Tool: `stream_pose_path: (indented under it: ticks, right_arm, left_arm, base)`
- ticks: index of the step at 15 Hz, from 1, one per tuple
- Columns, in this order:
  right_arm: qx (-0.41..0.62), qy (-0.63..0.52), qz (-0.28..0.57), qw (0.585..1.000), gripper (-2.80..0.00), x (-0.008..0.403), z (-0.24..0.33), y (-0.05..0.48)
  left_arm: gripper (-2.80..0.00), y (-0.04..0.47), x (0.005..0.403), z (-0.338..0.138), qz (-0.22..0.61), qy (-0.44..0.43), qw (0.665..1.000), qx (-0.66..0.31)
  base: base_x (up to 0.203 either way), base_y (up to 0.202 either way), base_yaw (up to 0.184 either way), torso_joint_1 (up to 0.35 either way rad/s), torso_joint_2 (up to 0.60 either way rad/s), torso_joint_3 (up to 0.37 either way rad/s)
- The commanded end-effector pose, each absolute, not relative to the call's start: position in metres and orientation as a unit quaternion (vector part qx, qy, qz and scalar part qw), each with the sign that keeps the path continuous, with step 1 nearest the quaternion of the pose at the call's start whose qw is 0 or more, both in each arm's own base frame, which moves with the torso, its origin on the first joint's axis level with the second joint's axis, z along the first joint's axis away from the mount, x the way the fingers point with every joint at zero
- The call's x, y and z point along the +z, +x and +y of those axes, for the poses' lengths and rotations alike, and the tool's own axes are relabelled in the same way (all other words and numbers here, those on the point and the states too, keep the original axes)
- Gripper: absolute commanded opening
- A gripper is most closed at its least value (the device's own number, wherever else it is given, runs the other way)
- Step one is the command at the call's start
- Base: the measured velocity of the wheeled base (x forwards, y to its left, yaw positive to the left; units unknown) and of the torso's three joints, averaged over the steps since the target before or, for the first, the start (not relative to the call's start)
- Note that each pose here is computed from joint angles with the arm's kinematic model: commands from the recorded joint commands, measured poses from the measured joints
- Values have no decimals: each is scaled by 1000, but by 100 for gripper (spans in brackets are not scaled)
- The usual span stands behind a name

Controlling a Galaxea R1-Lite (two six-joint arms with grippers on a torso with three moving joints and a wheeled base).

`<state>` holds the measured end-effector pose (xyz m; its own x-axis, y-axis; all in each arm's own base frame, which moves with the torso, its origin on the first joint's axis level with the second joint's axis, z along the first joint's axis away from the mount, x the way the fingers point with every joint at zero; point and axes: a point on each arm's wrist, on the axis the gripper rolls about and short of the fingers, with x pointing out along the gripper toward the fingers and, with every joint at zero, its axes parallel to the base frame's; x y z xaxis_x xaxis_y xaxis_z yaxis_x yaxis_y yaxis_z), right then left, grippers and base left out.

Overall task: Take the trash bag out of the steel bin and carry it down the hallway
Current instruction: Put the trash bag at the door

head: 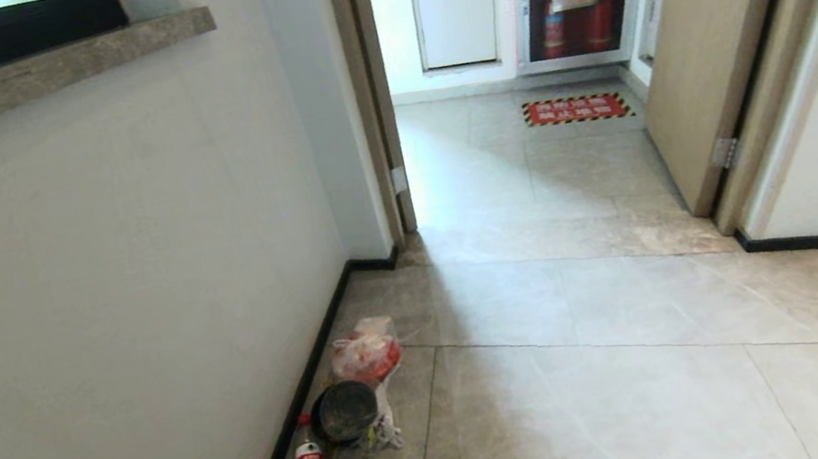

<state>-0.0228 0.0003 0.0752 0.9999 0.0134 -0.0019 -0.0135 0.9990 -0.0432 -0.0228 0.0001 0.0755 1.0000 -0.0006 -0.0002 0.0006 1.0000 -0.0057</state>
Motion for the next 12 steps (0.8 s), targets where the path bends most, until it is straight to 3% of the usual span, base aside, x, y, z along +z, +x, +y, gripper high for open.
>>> stream_pose_path:
  ticks: [1,12]
  right_arm:
    - [7,-22,2,1000,-280,75,0,-23]
    - [7,-21,1,1000,-280,75,0,-23]
  left_arm:
    - [-280,-23,75,0,0,-3,1000,0]
    - [-280,-23,75,0,0,-3,1000,0]
  base:
    - [-2,-14,164,7,7,-2]
    - [2,-9,173,2,2,3]
